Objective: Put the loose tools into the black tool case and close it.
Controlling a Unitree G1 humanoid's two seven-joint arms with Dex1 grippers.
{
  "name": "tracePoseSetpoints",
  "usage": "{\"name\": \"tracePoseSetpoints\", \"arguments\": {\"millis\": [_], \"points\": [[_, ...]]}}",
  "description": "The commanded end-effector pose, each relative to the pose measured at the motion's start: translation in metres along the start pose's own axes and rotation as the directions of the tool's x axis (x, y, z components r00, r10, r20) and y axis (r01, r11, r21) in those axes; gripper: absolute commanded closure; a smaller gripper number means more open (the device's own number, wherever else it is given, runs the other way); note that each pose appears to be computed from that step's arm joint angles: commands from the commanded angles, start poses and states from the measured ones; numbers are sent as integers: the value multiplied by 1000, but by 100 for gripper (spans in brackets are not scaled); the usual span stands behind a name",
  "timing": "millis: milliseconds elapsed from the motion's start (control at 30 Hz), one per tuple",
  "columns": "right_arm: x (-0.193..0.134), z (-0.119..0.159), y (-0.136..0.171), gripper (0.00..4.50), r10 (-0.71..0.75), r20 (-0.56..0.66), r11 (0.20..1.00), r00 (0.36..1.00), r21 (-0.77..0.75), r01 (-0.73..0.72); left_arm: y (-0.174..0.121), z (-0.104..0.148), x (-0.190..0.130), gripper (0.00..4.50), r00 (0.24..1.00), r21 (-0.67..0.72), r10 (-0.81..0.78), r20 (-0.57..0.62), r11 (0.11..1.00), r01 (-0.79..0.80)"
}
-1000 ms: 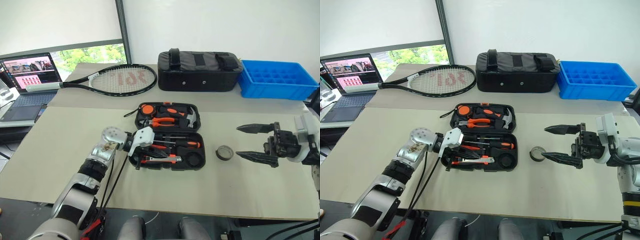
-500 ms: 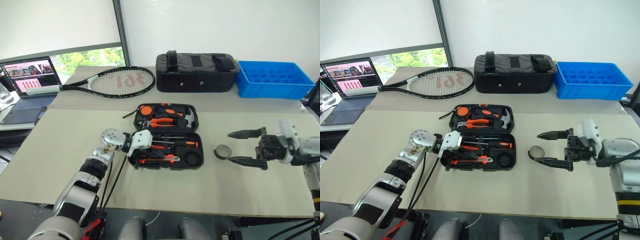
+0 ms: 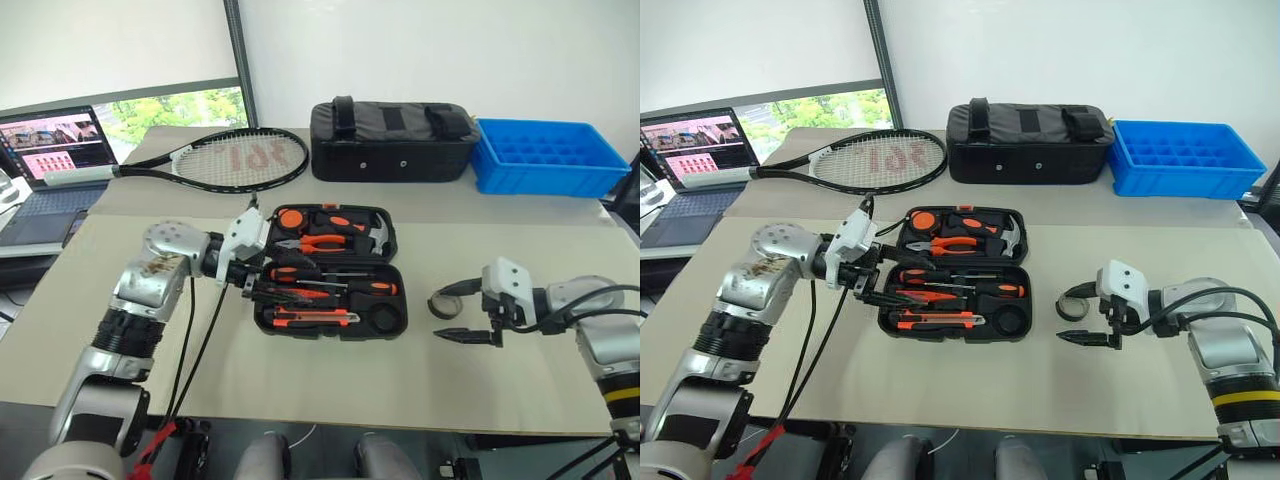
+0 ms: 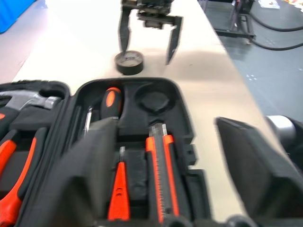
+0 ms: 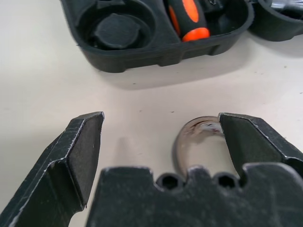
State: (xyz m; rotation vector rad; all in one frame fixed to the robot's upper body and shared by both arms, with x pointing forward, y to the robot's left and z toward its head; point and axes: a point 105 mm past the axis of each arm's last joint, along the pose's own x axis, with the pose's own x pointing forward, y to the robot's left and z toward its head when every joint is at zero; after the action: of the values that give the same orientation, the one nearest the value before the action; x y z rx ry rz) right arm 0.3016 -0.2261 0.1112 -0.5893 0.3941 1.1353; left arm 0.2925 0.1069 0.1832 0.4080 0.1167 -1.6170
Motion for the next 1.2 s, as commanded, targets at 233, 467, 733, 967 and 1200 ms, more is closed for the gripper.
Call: {"name": "tracePoseSetpoints", "arguments": {"millis": [233, 467, 733, 967, 1200], "points": [[2, -13, -6, 247, 10, -101, 1000, 995, -17, -12, -26, 32, -12, 0, 1000, 44, 9, -16, 999, -8], [5, 9, -14, 448, 1, -26, 998, 1000, -59, -3, -32, 26, -15, 0, 997, 19, 35, -67, 999, -33], [19, 66, 4, 448, 115, 66, 976, 991, -192, -100, -38, 23, -25, 0, 993, -24, 101, -62, 994, -103], [47, 85, 35, 448, 247, 58, 945, 967, -237, -227, -42, 23, -29, 0, 989, -35, 138, -56, 990, -140], [60, 81, 40, 372, 305, 32, 926, 952, -242, -289, -43, 22, -29, 0, 987, -29, 148, -64, 988, -150]]}}
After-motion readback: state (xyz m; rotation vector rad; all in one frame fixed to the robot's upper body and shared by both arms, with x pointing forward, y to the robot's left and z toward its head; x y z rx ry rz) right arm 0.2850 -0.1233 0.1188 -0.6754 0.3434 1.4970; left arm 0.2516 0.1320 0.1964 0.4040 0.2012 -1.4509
